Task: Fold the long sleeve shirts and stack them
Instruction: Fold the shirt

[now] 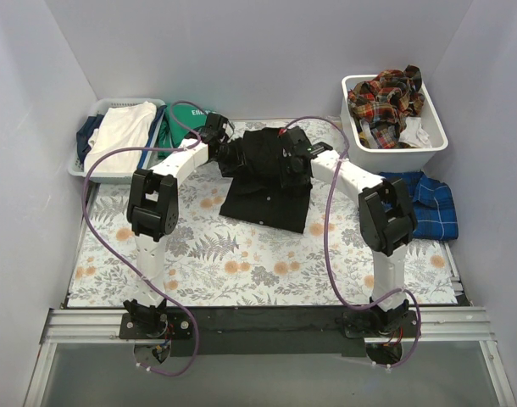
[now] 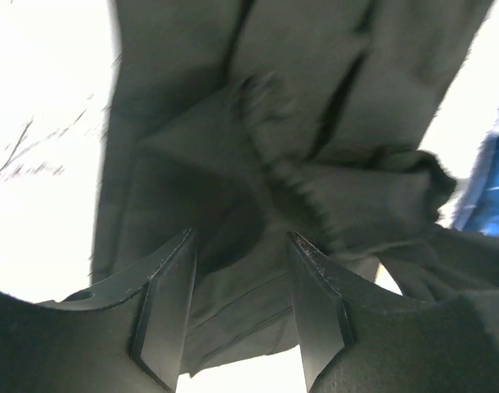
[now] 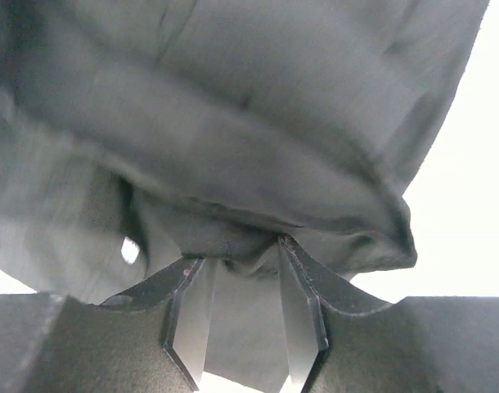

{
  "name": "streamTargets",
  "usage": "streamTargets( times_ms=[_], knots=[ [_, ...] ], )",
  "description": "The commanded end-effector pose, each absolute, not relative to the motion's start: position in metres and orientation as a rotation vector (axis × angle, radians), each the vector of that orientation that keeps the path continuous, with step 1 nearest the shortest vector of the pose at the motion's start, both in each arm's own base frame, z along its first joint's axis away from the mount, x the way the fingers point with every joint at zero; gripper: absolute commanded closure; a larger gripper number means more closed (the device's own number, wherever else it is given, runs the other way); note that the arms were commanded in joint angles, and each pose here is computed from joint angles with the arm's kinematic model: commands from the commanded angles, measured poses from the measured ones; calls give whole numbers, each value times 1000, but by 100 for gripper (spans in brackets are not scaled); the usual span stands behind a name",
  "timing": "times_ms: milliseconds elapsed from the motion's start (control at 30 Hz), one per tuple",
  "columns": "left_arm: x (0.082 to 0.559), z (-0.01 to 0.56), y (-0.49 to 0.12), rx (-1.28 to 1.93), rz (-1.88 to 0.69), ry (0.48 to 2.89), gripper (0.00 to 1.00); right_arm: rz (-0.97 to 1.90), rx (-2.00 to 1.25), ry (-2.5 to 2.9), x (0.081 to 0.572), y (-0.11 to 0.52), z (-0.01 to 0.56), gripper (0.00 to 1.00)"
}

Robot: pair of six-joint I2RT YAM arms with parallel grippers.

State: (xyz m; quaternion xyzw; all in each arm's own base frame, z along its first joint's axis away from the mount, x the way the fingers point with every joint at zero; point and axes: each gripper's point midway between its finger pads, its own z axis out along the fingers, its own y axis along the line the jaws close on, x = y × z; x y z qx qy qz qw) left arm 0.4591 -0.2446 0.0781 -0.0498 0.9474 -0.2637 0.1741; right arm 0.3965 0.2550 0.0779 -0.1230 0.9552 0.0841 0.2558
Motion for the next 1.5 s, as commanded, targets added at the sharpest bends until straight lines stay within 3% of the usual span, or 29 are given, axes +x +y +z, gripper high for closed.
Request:
streamTargets(
  times_ms=[0,200,367,600,767,1200,1467],
  knots=[
    [493,124,-273,-156,-940,2463,53,158,-143,2476,452,234,105,57],
    [548,166,-303,-232,-1116,2232,53,183,-41,2339,528,224,136,58],
    [561,199,-317,-228,-1252,2104,51,235,-112,2265,547,231,163,58],
    [538,224,-298,-185,-1167,2071,49,339,-170,2274,494,227,173,58],
    [490,230,-288,-96,-1159,2139,48,397,-298,2303,444,229,162,58],
    [344,107,-281,-21,-947,2698,51,620,-572,2644,353,257,70,60],
    [322,127,-257,-97,-873,2646,51,597,-696,2783,272,242,33,60]
  ],
)
